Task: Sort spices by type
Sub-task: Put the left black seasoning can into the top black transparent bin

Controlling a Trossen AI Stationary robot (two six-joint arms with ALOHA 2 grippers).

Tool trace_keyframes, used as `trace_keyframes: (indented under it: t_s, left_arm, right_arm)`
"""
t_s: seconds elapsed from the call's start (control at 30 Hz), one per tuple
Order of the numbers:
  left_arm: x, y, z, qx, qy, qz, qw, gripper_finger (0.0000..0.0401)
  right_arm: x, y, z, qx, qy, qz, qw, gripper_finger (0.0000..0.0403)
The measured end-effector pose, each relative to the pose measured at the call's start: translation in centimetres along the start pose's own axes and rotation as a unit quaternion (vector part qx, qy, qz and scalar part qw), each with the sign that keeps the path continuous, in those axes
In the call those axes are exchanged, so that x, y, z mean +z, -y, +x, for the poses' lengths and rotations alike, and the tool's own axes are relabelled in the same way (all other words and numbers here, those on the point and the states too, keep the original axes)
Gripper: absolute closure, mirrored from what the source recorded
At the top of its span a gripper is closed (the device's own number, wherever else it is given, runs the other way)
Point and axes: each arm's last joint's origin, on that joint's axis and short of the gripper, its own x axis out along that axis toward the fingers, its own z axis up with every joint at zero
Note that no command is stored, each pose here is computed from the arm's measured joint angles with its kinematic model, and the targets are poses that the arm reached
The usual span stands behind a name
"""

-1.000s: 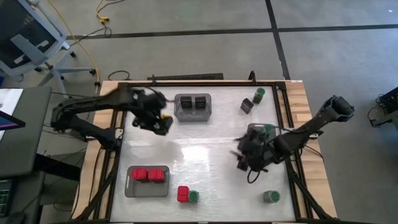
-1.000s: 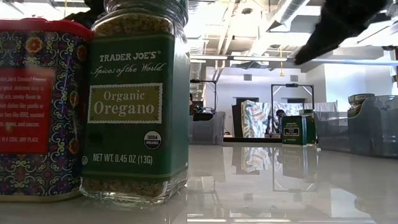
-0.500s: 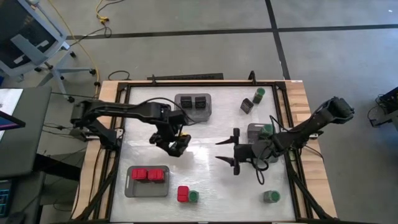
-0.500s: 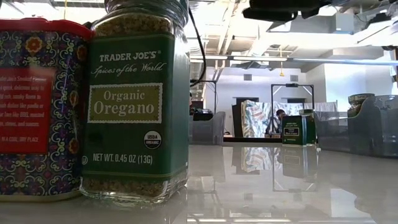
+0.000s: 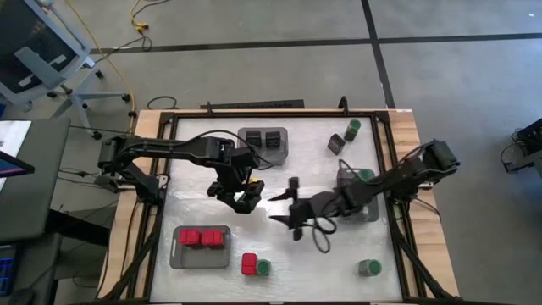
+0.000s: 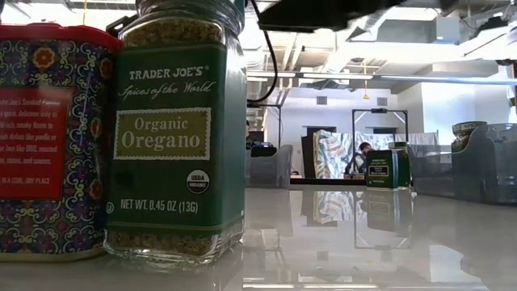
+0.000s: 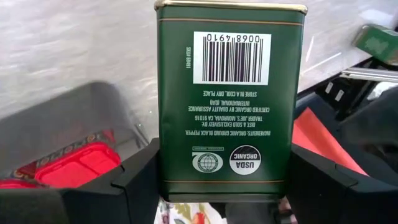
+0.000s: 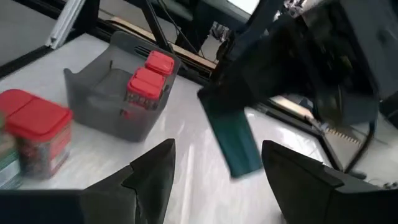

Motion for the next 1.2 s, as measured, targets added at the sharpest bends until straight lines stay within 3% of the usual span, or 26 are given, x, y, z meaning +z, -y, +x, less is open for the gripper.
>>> trace_keyframes:
  t_s: [0.13,0.3,0.57,0.87,1.2]
  left_arm:
    - [-0.1,0.1,0.0,-0.001,0.0,0.004,1.0,0.0132]
    - [-0.3,-0.2,0.2,0.016,-0.003,0.006,1.0,0.0132]
    - [-0.8,-0.2,0.5,0.02,-0.012,0.044,0.999,0.0132]
    - [-1.1,0.6,0.3,-0.022,-0.013,0.096,0.995,0.0132]
    - [-1.1,0.9,0.2,-0.039,-0.028,0.122,0.991,0.0132]
  right_arm:
    - [0.7,-0.1,2.5,0.003,-0.029,-0.042,0.999,0.0132]
    - [0.8,-0.3,4.4,0.002,-0.048,-0.051,0.998,0.0132]
    - [1.0,1.1,4.5,-0.004,-0.043,-0.046,0.998,0.0132]
    - [0.5,1.9,4.9,0.026,-0.041,-0.017,0.999,0.0132]
    - [-0.5,2.1,4.9,0.034,-0.082,-0.026,0.996,0.0132]
